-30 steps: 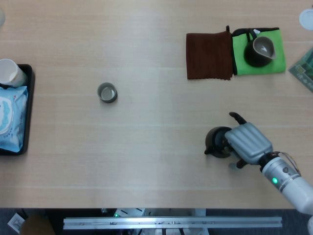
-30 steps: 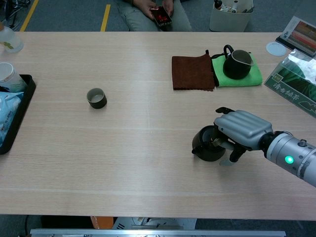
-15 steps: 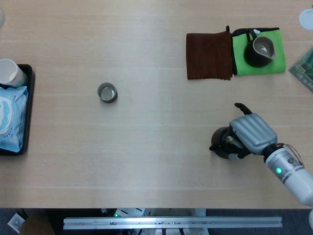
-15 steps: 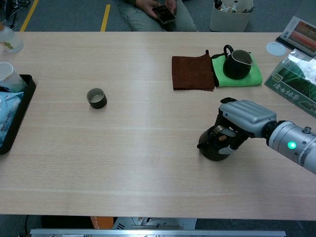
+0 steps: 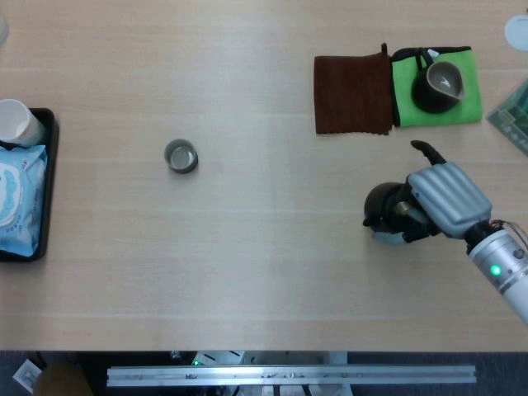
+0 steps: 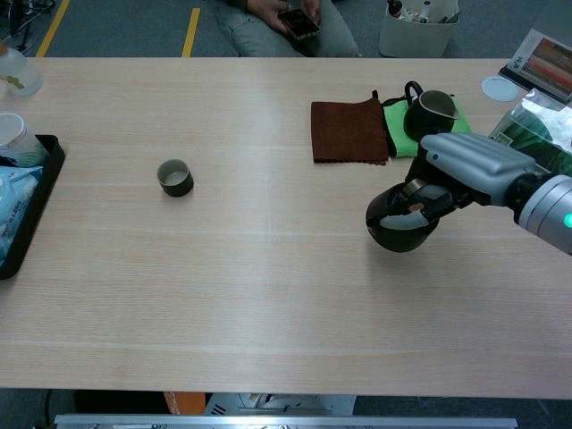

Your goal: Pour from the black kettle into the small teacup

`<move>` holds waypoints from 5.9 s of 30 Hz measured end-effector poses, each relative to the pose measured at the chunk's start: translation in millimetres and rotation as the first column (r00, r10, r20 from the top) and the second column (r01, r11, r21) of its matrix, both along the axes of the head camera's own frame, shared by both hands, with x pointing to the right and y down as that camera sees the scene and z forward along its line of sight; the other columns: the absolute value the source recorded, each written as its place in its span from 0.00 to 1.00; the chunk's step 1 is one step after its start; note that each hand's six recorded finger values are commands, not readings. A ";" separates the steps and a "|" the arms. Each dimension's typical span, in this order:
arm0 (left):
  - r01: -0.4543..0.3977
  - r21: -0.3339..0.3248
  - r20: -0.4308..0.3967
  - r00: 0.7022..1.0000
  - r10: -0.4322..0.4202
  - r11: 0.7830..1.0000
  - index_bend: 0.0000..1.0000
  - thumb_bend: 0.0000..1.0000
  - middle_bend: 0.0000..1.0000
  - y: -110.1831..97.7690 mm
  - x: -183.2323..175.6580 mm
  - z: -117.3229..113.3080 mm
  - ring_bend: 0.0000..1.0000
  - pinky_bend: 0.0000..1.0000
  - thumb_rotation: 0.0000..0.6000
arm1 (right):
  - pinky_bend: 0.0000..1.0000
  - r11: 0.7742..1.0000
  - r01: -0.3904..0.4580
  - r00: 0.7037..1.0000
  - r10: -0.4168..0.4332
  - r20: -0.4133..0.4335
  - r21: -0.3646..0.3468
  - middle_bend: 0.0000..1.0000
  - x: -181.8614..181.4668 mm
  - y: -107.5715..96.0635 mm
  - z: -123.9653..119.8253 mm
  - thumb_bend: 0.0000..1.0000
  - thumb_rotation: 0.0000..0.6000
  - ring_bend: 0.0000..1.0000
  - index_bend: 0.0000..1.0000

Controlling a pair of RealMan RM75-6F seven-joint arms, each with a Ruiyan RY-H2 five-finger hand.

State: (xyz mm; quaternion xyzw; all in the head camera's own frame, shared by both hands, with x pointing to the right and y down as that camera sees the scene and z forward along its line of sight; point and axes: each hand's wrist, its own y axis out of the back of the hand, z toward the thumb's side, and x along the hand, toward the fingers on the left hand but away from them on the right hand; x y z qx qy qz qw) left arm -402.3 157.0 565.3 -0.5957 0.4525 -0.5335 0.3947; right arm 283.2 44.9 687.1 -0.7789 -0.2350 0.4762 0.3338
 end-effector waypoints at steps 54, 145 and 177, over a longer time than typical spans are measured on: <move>-0.071 0.013 -0.011 0.997 0.071 0.997 0.14 0.30 0.08 -12.0 15.1 7.6 0.01 0.04 1.00 | 0.05 0.951 -0.050 0.999 0.054 -0.006 0.305 0.99 29.7 -21.8 -59.4 0.37 0.87 0.93 1.00; -0.206 -0.423 0.080 0.962 0.263 0.882 0.23 0.30 0.09 -177.1 205.5 234.9 0.03 0.04 1.00 | 0.05 0.929 -0.133 0.991 0.127 0.041 0.345 0.99 25.4 -55.4 -88.5 0.29 0.87 0.93 1.00; -0.309 -0.384 0.001 0.942 0.335 0.870 0.40 0.30 0.17 -156.2 241.6 216.3 0.09 0.04 1.00 | 0.05 0.934 -0.134 0.991 0.126 0.047 0.331 0.99 27.2 -53.4 -86.0 0.29 0.88 0.93 1.00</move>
